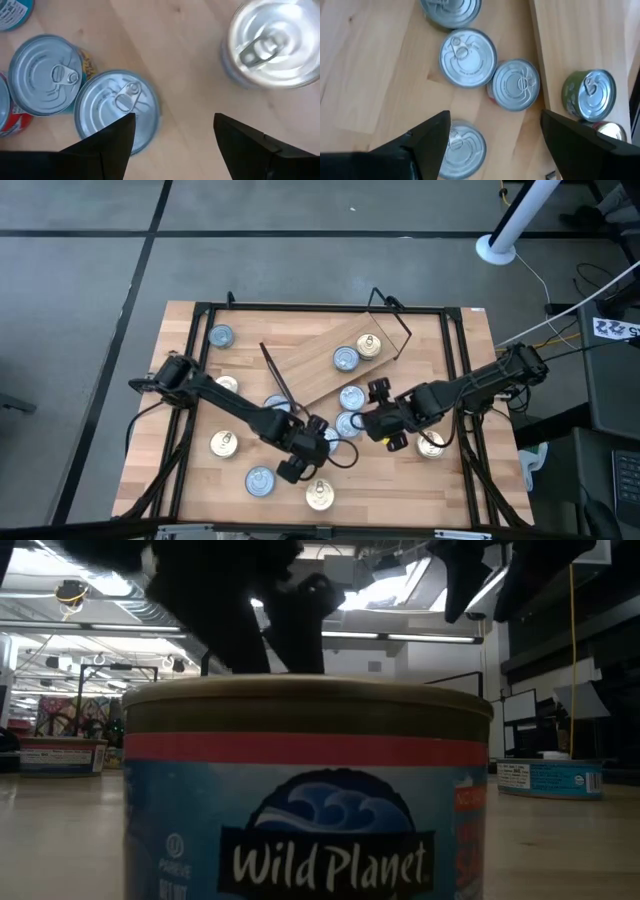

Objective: Stack canned seafood by type on shelf
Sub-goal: Stack the green tuna can on the shelf on top of the other green tuna can

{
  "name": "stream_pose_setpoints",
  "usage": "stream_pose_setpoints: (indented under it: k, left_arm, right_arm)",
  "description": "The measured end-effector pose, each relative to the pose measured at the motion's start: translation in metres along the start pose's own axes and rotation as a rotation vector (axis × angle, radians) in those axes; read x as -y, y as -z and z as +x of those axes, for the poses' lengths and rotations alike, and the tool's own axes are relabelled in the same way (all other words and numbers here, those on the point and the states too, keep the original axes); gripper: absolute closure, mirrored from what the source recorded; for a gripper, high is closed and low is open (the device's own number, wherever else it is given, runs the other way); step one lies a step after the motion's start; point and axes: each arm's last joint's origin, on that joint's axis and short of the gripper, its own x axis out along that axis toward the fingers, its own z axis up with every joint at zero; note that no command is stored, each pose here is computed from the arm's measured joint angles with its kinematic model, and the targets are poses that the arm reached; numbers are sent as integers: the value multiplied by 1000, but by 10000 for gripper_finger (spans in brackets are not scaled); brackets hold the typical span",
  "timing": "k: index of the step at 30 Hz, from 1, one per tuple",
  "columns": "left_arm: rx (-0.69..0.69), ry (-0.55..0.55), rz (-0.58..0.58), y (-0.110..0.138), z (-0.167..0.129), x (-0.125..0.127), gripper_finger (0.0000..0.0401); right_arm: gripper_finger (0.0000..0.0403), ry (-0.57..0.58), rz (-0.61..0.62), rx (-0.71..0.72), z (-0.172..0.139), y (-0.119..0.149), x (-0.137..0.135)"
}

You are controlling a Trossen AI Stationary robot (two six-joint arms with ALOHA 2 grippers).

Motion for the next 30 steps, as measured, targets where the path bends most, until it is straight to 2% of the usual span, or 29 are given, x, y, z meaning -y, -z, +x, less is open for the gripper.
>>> stream_pose_setpoints:
  k: [7, 13, 30]
  left_arm:
    - [-83, -63, 59, 6, 25, 1, 136]
    - [-135, -108, 92, 10, 34, 1, 142]
    - [-141, -137, 94, 10, 36, 1, 288]
  right_arm:
    - [95, -8, 12, 36, 0, -4, 0]
    - [95, -8, 15, 46, 0, -5, 0]
    - [95, -16, 15, 46, 0, -5, 0]
